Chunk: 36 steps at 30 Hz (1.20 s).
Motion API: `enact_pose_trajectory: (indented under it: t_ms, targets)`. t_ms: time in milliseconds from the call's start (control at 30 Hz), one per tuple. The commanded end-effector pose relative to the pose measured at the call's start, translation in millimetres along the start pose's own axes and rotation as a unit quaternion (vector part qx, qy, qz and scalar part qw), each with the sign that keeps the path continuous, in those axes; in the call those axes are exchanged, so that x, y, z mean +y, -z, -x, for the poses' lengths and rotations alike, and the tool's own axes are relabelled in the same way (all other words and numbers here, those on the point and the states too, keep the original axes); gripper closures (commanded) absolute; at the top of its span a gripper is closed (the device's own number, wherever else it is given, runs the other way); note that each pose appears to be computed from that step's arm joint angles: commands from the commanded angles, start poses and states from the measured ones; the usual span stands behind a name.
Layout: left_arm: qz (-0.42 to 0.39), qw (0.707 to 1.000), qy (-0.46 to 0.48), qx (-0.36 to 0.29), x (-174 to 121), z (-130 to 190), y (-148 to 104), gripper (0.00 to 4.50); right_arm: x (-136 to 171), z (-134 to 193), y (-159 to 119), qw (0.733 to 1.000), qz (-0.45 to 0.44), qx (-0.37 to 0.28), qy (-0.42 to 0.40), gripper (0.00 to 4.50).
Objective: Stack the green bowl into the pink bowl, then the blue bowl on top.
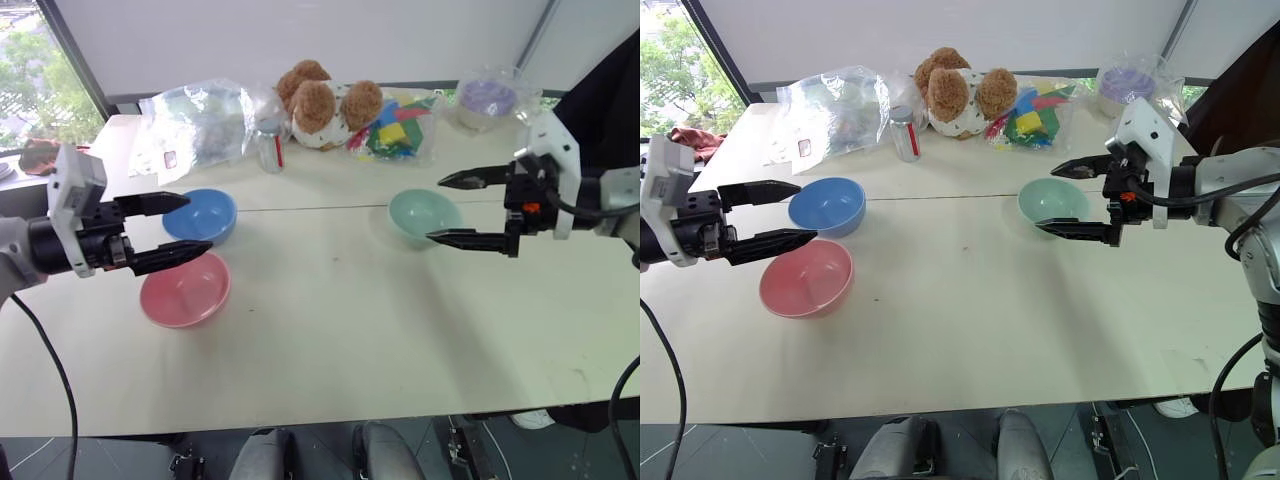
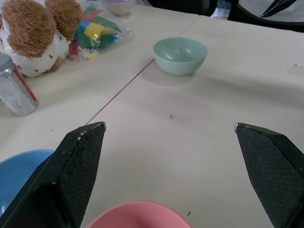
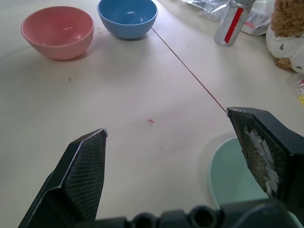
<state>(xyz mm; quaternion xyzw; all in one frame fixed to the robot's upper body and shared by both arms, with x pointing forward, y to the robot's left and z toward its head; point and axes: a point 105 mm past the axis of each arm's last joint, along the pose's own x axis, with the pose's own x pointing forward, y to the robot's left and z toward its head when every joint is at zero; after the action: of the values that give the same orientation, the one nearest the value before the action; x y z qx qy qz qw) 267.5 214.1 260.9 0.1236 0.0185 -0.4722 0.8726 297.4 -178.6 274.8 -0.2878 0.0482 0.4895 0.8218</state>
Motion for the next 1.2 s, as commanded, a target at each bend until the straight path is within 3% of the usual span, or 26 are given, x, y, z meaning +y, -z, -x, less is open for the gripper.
enact_pose_trajectory:
  t_ms: [33, 667, 1000, 1200]
  targets:
    - [-0.036, 0.999, -0.008, -0.012, -0.9, 4.6, -15.6, 0.00, -3.2, 4.6, -11.0, 1.000, 0.023, -0.012, 0.007, 0.10]
    - [-0.038, 0.999, 0.007, -0.002, -6.9, -0.2, -18.1, 0.00, -4.1, 1.7, -9.3, 1.000, 0.022, -0.011, 0.007, 0.10]
    - [-0.091, 0.980, 0.055, 0.167, -20.8, 17.8, 36.8, 0.00, -3.1, -8.4, -6.3, 1.000, 0.023, -0.016, -0.003, 0.10]
    - [-0.128, 0.952, 0.085, 0.263, -25.6, 29.3, 83.1, 0.00, 0.5, -12.9, -3.6, 1.000, 0.021, -0.019, -0.010, 0.10]
